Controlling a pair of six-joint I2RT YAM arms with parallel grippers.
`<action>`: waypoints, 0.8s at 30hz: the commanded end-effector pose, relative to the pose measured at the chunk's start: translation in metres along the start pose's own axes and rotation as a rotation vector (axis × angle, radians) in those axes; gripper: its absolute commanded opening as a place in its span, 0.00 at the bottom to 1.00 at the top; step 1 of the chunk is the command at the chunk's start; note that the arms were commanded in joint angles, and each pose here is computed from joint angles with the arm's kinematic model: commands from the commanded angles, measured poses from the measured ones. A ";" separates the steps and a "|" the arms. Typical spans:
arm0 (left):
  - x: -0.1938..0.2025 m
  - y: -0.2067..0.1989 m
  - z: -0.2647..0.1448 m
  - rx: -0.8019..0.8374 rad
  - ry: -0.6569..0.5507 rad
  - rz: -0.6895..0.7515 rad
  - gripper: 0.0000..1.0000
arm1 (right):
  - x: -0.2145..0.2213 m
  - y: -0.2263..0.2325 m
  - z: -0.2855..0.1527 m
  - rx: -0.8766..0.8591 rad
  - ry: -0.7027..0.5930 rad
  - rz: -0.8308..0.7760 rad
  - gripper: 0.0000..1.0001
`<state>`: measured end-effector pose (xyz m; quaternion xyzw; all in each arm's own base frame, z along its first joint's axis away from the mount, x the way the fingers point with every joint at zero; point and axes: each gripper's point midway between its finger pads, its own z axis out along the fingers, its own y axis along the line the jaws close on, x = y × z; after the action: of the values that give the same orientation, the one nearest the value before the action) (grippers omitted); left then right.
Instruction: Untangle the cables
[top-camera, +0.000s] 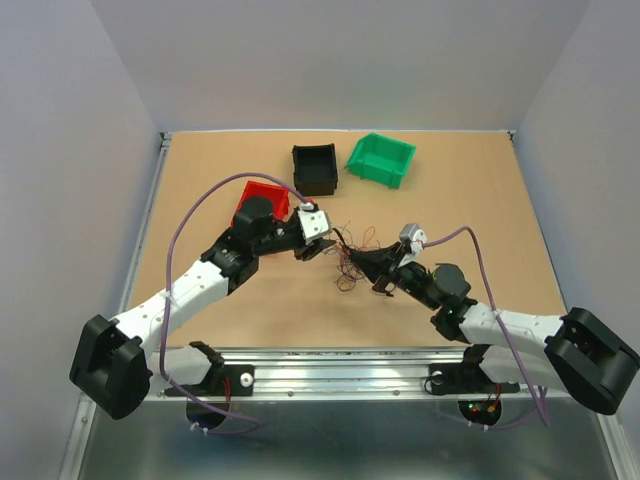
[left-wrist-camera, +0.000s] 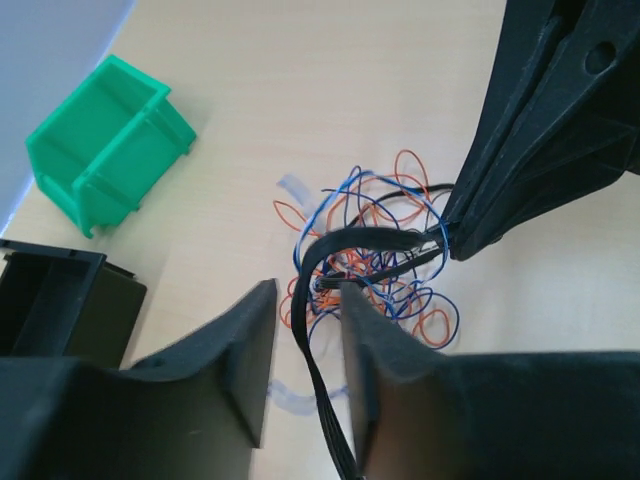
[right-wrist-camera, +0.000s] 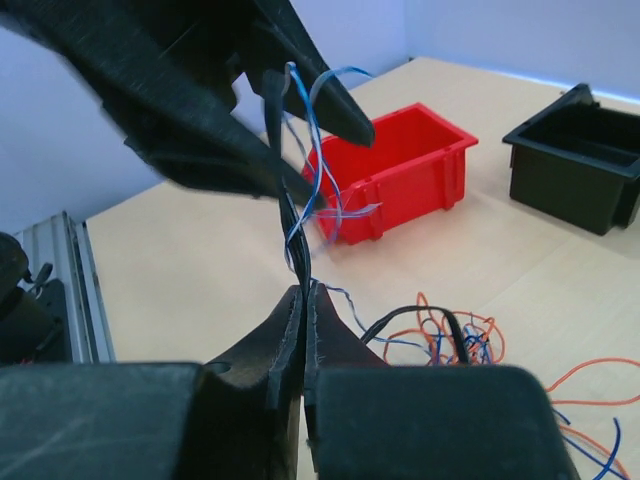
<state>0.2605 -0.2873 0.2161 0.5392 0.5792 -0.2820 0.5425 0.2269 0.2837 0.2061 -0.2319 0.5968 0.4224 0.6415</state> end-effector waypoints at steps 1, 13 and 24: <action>-0.027 0.012 -0.015 -0.107 -0.094 0.078 0.63 | -0.027 -0.004 0.004 0.054 -0.054 0.000 0.01; -0.050 0.021 -0.045 -0.262 -0.221 0.119 0.77 | -0.009 -0.016 0.020 0.144 0.166 0.060 0.00; -0.022 0.005 -0.011 -0.071 -0.114 0.094 0.78 | -0.011 -0.016 0.013 0.155 0.150 0.076 0.01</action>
<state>0.2557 -0.2705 0.2293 0.5103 0.5490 -0.2522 0.6120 0.2464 0.2839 0.1886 -0.2054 0.7048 0.3701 0.5693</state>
